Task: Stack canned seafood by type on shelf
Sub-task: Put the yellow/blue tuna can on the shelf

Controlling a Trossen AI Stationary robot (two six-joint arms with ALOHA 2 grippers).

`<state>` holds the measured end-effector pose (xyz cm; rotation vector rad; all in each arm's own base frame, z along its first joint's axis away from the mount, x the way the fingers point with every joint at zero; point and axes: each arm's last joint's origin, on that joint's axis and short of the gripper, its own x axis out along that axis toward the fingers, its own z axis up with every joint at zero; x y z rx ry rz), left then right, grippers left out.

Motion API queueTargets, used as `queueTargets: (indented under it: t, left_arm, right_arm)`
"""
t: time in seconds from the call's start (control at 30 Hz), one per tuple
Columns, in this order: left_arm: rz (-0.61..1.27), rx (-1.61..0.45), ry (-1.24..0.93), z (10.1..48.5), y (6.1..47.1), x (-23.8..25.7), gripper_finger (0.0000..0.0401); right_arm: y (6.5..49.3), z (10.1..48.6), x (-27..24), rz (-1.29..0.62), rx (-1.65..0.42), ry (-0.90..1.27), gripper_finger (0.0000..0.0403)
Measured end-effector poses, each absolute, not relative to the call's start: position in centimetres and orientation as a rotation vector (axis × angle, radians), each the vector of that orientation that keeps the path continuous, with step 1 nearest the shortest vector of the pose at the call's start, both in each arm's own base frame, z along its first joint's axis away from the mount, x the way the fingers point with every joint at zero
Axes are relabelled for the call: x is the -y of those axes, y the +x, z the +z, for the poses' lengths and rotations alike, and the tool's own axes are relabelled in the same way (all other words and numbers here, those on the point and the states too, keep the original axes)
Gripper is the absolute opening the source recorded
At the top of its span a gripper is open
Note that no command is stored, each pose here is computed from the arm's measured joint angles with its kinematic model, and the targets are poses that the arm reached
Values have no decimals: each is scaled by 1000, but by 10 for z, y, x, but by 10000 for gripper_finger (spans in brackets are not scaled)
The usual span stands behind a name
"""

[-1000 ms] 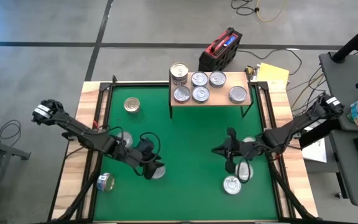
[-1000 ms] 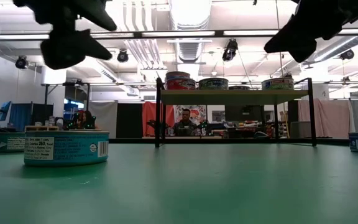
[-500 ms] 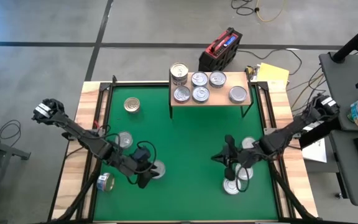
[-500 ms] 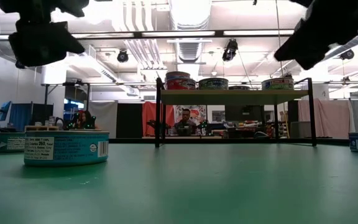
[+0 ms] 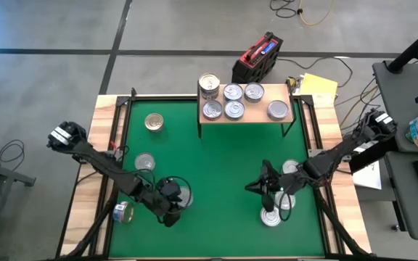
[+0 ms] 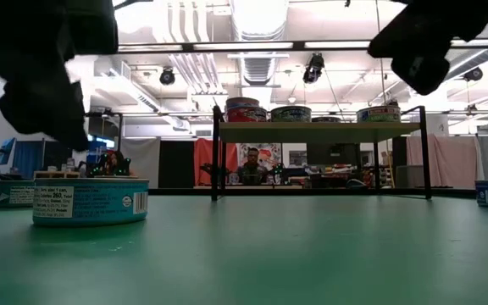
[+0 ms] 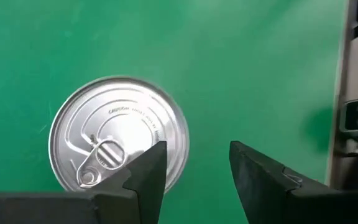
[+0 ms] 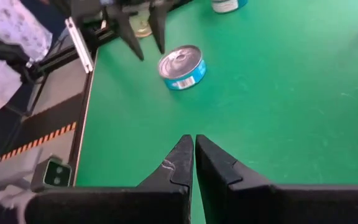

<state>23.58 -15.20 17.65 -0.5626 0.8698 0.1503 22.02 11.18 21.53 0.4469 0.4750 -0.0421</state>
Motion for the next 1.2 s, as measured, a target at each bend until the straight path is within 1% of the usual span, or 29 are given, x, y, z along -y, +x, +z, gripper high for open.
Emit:
queueTargets:
  t: [0.2,0.6,0.7,1.2]
  left_arm:
    - [199,-914,-514,164,236,151,119]
    - [238,-938,-532,162,234,150,8]
    - [242,-941,-532,161,234,150,2]
    - [286,-982,-445,153,232,147,1]
  right_arm:
    - [229,210,-99,-104,-485,457,9]
    - [232,208,-95,-127,-488,462,9]
    - [232,207,-95,-126,-490,452,9]
    - [219,205,-89,-185,-588,460,9]
